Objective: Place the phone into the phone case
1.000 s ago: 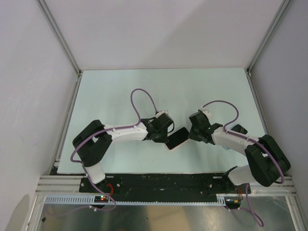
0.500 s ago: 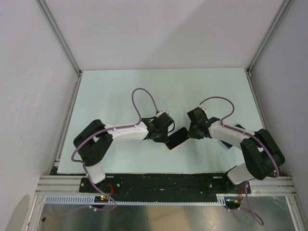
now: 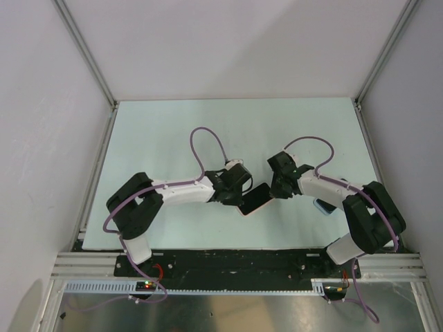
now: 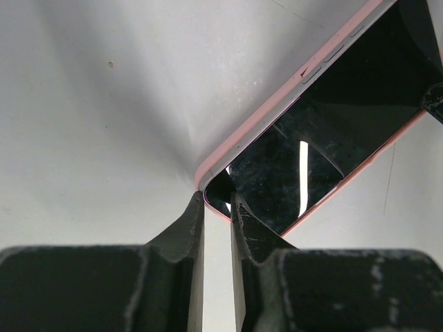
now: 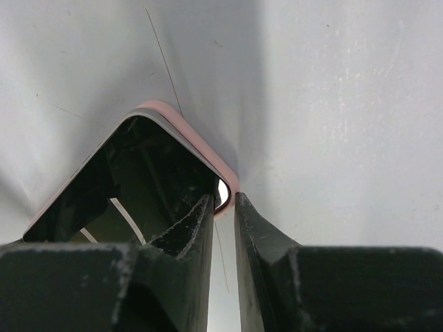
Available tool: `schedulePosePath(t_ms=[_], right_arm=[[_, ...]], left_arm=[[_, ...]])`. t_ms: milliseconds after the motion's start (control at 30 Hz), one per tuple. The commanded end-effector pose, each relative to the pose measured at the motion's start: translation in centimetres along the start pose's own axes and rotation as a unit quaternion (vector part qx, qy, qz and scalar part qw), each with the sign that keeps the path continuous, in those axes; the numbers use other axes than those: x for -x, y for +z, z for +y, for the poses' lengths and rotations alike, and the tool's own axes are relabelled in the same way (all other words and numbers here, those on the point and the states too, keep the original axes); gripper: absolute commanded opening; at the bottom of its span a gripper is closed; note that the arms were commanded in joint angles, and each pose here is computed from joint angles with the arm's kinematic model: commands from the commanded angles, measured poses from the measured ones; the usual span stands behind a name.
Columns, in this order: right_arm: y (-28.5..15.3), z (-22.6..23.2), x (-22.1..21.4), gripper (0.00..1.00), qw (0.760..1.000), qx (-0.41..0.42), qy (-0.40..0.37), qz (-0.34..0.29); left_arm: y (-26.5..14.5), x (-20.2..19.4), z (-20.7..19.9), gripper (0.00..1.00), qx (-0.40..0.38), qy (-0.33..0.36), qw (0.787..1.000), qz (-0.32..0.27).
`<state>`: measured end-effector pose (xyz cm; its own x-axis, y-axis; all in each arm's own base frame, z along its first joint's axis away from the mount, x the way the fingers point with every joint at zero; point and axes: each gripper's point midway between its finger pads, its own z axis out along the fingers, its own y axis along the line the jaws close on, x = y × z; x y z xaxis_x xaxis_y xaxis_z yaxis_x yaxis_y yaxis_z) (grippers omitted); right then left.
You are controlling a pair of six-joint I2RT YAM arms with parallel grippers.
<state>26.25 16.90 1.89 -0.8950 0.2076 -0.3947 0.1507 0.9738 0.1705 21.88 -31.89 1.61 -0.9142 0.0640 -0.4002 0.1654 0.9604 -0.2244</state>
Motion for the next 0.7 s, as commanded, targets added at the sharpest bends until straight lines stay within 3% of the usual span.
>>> schedulePosePath(t_ms=[0, 200, 433, 667], right_arm=[[3.1, 5.3, 0.6, 0.21, 0.995, 0.095, 0.009, -0.019], [2.6, 4.5, 1.6, 0.24, 0.996, 0.082, 0.016, -0.029], [0.7, 3.5, 3.6, 0.36, 0.995, 0.084, 0.03, -0.054], [-2.1, 3.4, 5.5, 0.39, 0.991, 0.103, 0.036, -0.082]], left_arm=[[4.8, -8.1, 0.5, 0.0, 0.002, 0.015, 0.996, 0.091], [1.9, -4.8, -0.5, 0.0, -0.024, 0.02, 0.999, 0.044], [-1.0, -1.8, -2.7, 0.08, -0.061, 0.027, 0.998, 0.01], [-3.8, 1.1, -4.1, 0.16, -0.087, 0.027, 0.996, -0.023]])
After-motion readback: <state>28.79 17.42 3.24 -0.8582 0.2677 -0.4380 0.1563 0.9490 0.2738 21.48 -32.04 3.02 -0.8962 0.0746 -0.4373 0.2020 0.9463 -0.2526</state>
